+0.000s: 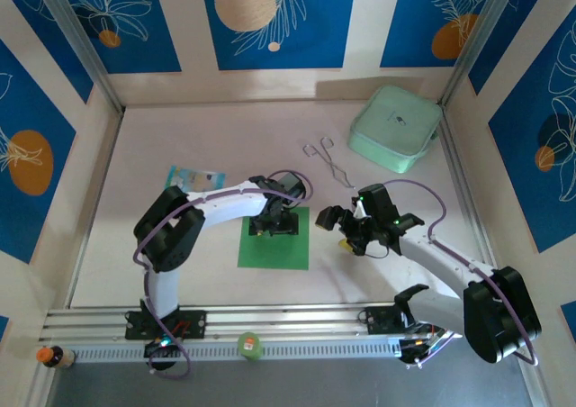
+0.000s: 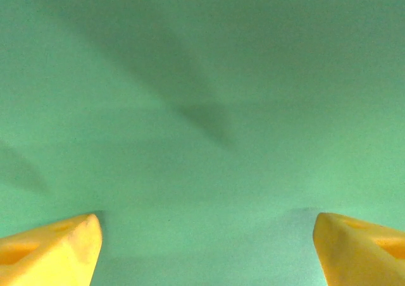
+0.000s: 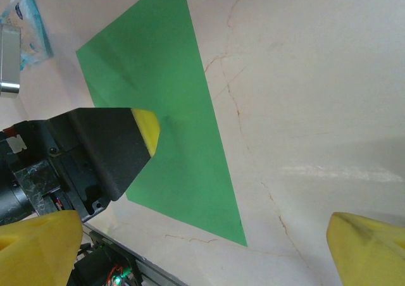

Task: Fold a paper plane with a square sheet of paper (pick it up from the middle)
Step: First fold the square sheet of paper in half at the center of the table.

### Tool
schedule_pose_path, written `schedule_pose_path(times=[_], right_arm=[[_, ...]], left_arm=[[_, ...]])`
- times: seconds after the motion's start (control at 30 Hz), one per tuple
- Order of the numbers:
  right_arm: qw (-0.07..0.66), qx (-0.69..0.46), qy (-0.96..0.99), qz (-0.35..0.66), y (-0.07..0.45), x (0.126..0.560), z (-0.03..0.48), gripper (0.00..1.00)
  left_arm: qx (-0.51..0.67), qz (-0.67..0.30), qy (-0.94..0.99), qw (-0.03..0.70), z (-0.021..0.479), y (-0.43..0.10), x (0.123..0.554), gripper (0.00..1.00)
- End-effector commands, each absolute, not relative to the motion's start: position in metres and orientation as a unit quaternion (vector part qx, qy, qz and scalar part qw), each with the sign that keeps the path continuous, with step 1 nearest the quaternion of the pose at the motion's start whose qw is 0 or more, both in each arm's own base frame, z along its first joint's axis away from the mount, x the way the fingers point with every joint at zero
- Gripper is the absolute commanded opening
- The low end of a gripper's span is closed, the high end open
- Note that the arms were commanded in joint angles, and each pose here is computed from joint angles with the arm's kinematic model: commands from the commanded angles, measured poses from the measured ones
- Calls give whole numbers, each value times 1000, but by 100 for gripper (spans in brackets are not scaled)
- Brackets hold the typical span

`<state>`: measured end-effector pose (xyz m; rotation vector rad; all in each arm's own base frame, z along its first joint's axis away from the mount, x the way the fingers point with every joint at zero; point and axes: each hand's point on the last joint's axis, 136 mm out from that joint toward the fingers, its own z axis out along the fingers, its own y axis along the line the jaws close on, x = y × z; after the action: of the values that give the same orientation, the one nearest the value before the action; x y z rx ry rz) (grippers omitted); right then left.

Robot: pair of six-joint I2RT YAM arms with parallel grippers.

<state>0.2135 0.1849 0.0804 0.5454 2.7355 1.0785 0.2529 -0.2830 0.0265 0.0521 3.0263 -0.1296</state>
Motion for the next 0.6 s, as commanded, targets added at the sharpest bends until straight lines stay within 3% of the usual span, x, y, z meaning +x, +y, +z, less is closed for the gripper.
schedule_pose_path(times=[0.0, 0.57], right_arm=[[78, 172, 911, 367, 190, 217, 87, 99], [91, 159, 909, 374, 197, 224, 94, 99]], left_arm=[[9, -37, 998, 58, 28, -279, 249, 87], [13, 0, 1000, 14, -17, -266, 231, 86]])
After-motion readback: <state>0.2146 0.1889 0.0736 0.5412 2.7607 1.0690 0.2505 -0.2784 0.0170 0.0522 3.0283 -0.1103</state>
